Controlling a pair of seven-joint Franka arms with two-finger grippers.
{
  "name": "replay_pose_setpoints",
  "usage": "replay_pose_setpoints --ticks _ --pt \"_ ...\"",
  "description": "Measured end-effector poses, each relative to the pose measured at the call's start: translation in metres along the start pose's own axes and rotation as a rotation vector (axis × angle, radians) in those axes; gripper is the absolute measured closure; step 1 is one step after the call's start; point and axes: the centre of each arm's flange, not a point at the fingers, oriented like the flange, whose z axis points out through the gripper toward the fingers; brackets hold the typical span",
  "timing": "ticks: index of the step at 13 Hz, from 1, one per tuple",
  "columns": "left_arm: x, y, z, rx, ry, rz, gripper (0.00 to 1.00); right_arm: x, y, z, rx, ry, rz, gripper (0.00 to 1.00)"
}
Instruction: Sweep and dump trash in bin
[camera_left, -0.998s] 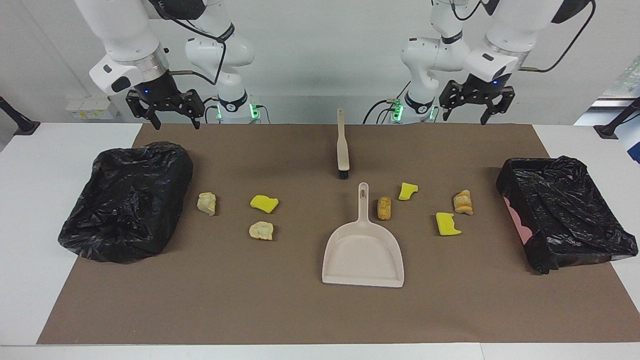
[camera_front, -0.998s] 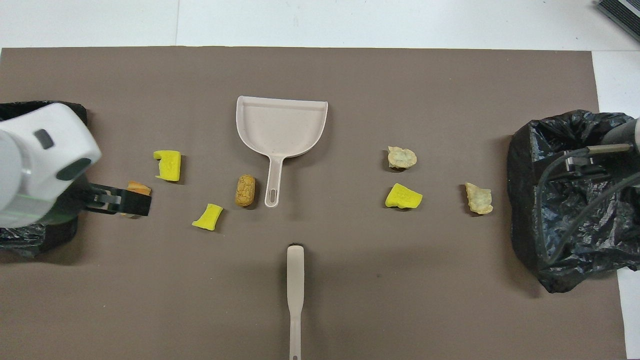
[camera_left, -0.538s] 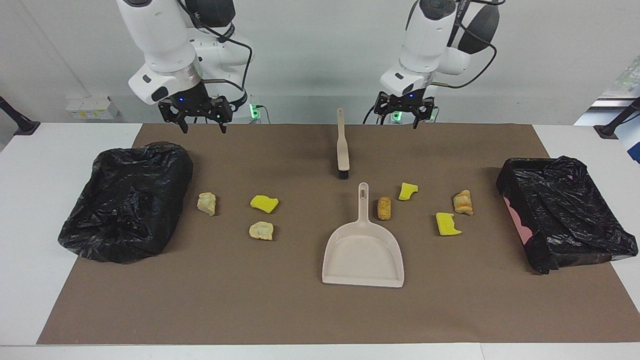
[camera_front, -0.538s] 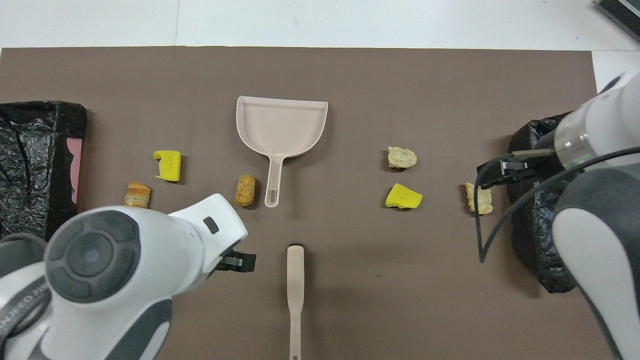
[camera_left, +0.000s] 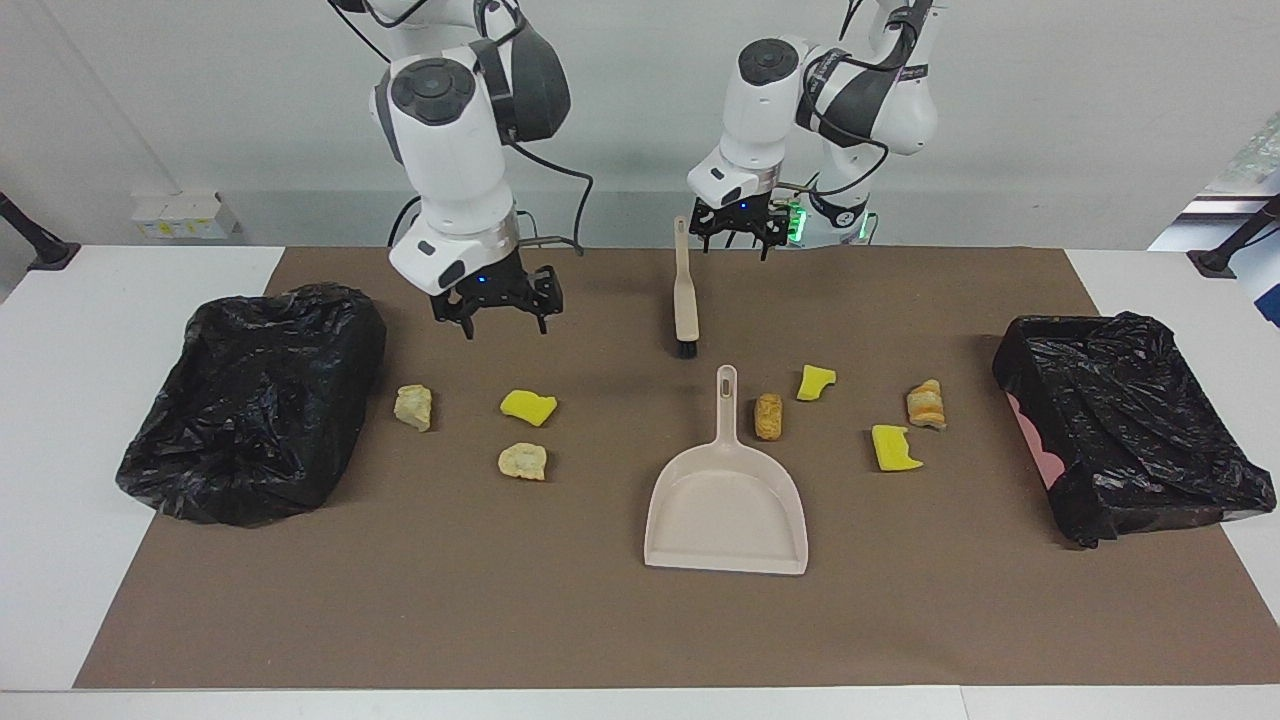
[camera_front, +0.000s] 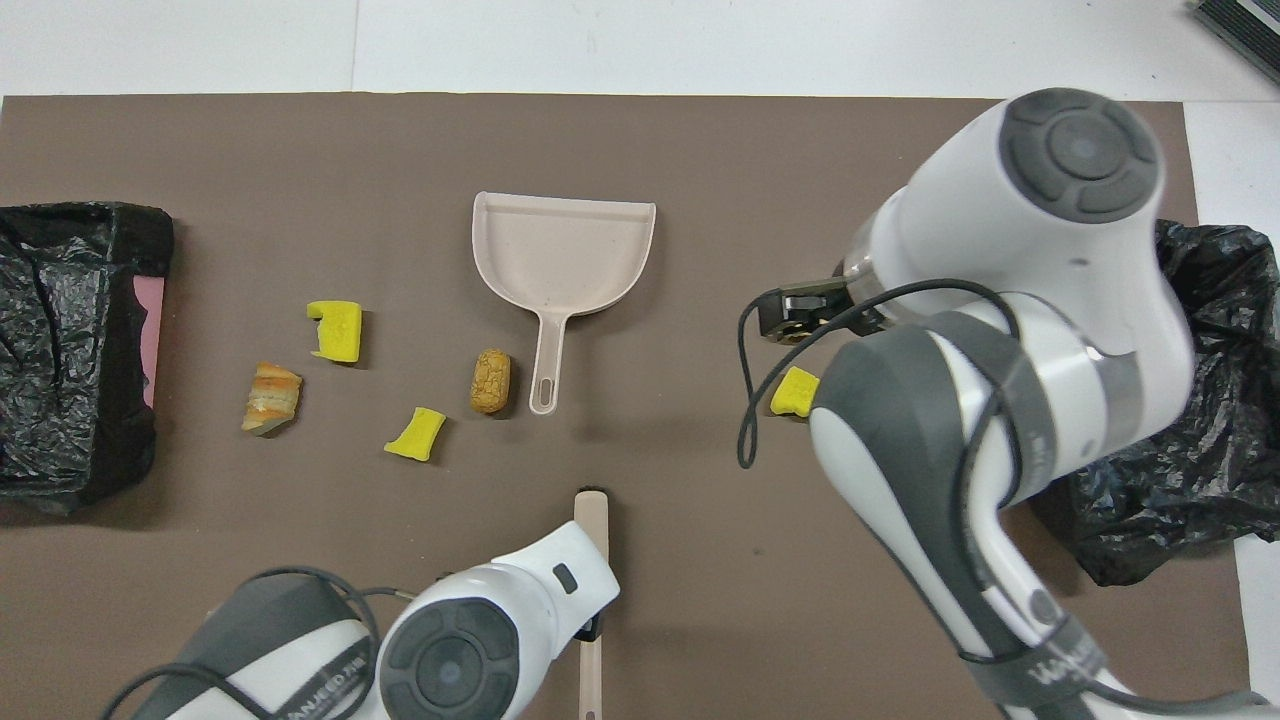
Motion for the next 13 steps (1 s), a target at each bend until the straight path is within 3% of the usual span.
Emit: replay_pose_setpoints --ticks 4,8,10,12,13 --pt "-0.034 0.043 0.054 0.016 -0.005 -0.005 0.00 0.007 -0.083 0.056 0.024 0.017 0.120 0.00" --pt "-0.049 0.059 0.076 0.038 -0.023 0.021 0.00 0.016 -0.160 0.098 0.055 0.032 0.186 0.00" --pt "-0.055 0.058 0.085 0.051 -0.036 0.027 0.09 0.019 -0.191 0.116 0.072 0.045 0.208 0.00" --pt "-0.057 0.056 0.088 0.053 -0.040 0.022 0.11 0.024 -0.203 0.129 0.075 0.045 0.209 0.00" --pt "-0.058 0.058 0.088 0.051 -0.042 0.018 0.20 0.024 -0.208 0.135 0.072 0.043 0.203 0.01"
